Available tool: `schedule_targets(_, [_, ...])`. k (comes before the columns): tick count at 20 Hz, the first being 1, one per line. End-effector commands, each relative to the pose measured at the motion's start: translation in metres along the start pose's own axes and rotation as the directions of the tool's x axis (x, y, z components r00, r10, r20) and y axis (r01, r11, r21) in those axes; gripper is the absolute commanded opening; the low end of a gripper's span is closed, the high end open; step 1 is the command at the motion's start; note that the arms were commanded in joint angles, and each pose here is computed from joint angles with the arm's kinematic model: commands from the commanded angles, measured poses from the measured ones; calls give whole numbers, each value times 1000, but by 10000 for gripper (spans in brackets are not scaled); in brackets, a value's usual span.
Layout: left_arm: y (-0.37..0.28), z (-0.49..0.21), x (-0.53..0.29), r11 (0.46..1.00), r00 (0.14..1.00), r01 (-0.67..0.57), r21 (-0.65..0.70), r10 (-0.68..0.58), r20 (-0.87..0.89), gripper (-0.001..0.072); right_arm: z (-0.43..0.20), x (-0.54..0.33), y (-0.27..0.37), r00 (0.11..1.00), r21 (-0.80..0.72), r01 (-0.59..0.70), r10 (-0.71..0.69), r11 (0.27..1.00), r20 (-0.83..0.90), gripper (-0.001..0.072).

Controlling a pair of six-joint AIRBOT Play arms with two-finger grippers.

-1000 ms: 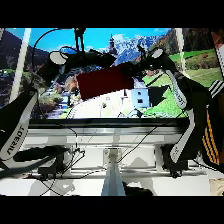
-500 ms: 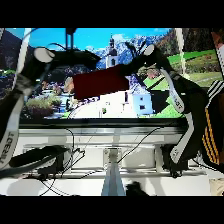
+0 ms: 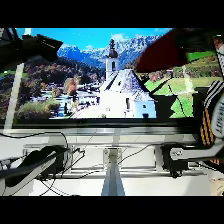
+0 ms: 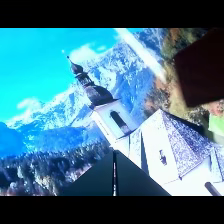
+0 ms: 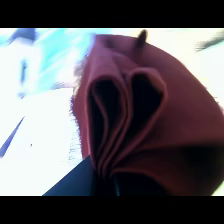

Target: Fold the clothes and pants, and hang the long-sleeved shirts on hangers.

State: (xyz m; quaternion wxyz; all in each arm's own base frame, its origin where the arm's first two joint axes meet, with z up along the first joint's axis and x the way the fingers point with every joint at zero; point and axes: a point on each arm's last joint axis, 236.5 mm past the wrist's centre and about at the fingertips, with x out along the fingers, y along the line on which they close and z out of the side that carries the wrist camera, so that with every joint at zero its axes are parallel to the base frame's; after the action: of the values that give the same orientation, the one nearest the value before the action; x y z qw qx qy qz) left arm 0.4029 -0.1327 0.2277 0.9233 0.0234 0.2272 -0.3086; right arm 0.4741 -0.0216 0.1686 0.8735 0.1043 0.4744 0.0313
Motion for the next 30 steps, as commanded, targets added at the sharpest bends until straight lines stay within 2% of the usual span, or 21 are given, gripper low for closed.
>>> schedule_targets(1, [-6, -4, -10, 1000, 1000, 13, -9, -13, -23, 10, -12, -122, -101, 948, 178, 275, -298, 945, 115, 17])
schedule_targets(4, [-12, -11, -11, 999, 998, 40, -10, -40, -52, 10, -43, -209, -175, 842, 352, 449, -521, 821, 141, 17])
schedule_targets(8, [-14, -14, -11, 999, 997, 50, -11, -51, -64, 10, -98, -293, -239, 700, 556, 558, -709, 616, 85, 17])
schedule_targets(12, [-15, -13, -11, 999, 997, 52, -12, -53, -61, 10, -163, -346, -275, 598, 754, 551, -799, 358, -58, 17])
schedule_targets(14, [-15, -13, -11, 999, 997, 52, -12, -52, -61, 10, -182, -356, -286, 579, 811, 520, -809, 268, -104, 19])
schedule_targets(15, [-15, -13, -11, 999, 997, 52, -12, -52, -61, 10, -188, -355, -290, 583, 835, 498, -803, 234, -122, 116])
schedule_targets(16, [-15, -13, -11, 999, 997, 52, -12, -52, -61, 10, -193, -352, -291, 593, 861, 468, -793, 200, -138, 328])
schedule_targets(17, [-15, -13, -11, 999, 997, 52, -12, -52, -61, 10, -195, -346, -290, 610, 866, 458, -780, 200, -142, 503])
schedule_targets(18, [-15, -13, -11, 999, 997, 52, -12, -52, -61, 10, -193, -339, -289, 630, 869, 446, -765, 216, -133, 556])
schedule_targets(21, [-15, -13, -11, 999, 997, 52, -12, -52, -61, 10, -182, -322, -284, 683, 876, 400, -725, 271, -87, 539])
schedule_targets(22, [-15, -13, -11, 999, 997, 52, -12, -52, -61, 10, -174, -315, -281, 709, 878, 367, -703, 309, -49, 444])
schedule_targets(23, [-15, -13, -11, 999, 997, 52, -12, -52, -61, 10, -162, -305, -274, 743, 873, 327, -669, 363, 0, 216])
schedule_targets(24, [-15, -13, -11, 999, 997, 52, -12, -52, -61, 10, -148, -294, -265, 782, 853, 283, -621, 438, 59, 30])
schedule_targets(26, [-15, -13, -11, 999, 997, 52, -12, -52, -61, 10, -124, -268, -242, 845, 802, 208, -516, 560, 140, 17])
schedule_targets(30, [-15, -13, -11, 999, 997, 52, -12, -52, -61, 10, -78, -206, -162, 938, 594, 151, -305, 790, 167, 16])
